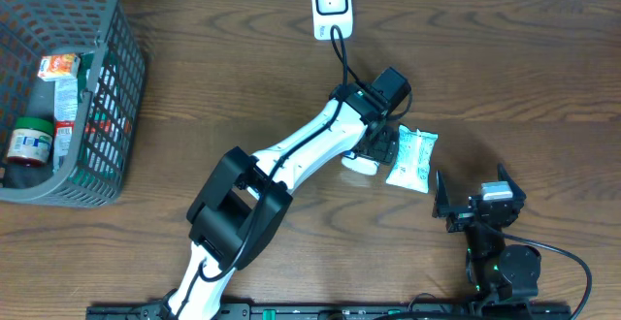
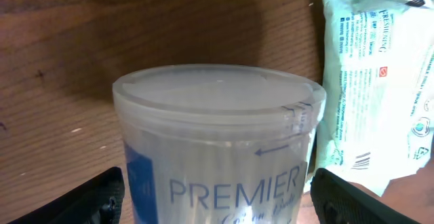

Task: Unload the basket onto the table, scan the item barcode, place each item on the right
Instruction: 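Hold the cotton-swab tub under the scanner, rotating its barcode toward it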

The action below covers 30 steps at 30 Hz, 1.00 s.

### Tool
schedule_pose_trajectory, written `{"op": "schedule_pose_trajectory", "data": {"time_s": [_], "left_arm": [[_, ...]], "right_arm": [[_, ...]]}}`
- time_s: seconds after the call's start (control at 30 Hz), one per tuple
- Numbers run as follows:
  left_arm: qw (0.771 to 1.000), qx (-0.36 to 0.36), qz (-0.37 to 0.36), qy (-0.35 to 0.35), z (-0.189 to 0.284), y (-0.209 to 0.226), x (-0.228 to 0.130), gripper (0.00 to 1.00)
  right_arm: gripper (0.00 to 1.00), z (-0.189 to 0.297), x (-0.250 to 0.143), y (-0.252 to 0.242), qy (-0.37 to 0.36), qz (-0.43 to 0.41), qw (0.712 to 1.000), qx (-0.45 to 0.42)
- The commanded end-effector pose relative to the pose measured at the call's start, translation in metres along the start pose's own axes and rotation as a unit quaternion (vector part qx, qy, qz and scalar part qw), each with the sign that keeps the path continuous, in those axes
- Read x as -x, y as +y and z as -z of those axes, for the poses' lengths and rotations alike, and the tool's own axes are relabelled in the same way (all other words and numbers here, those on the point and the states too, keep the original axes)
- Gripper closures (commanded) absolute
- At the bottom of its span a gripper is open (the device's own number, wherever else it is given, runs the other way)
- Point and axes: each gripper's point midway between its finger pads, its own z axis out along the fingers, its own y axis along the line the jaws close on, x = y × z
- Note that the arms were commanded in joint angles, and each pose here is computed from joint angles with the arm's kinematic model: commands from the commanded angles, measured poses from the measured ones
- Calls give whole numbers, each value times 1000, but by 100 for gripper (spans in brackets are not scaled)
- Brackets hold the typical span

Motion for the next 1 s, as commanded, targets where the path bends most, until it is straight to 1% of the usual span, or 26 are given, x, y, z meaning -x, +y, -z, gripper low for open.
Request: {"op": "schedule_pose_trajectory", "data": {"time_s": [0.0, 0.43, 0.73, 0.97], "left_arm": [[1000, -5, -1, -12, 13, -3, 3, 14], [1000, -10, -3, -23, 21, -5, 7, 14], [999, -18, -14, -43, 41, -9, 12, 14], [999, -19, -14, -43, 41, -9, 12, 14]], "right_arm": [[1, 0, 0, 1, 0, 3, 1000, 1], [1, 0, 0, 1, 0, 3, 1000, 2], [1, 0, 0, 1, 0, 3, 1000, 1], [1, 0, 0, 1, 0, 3, 1000, 2]]}}
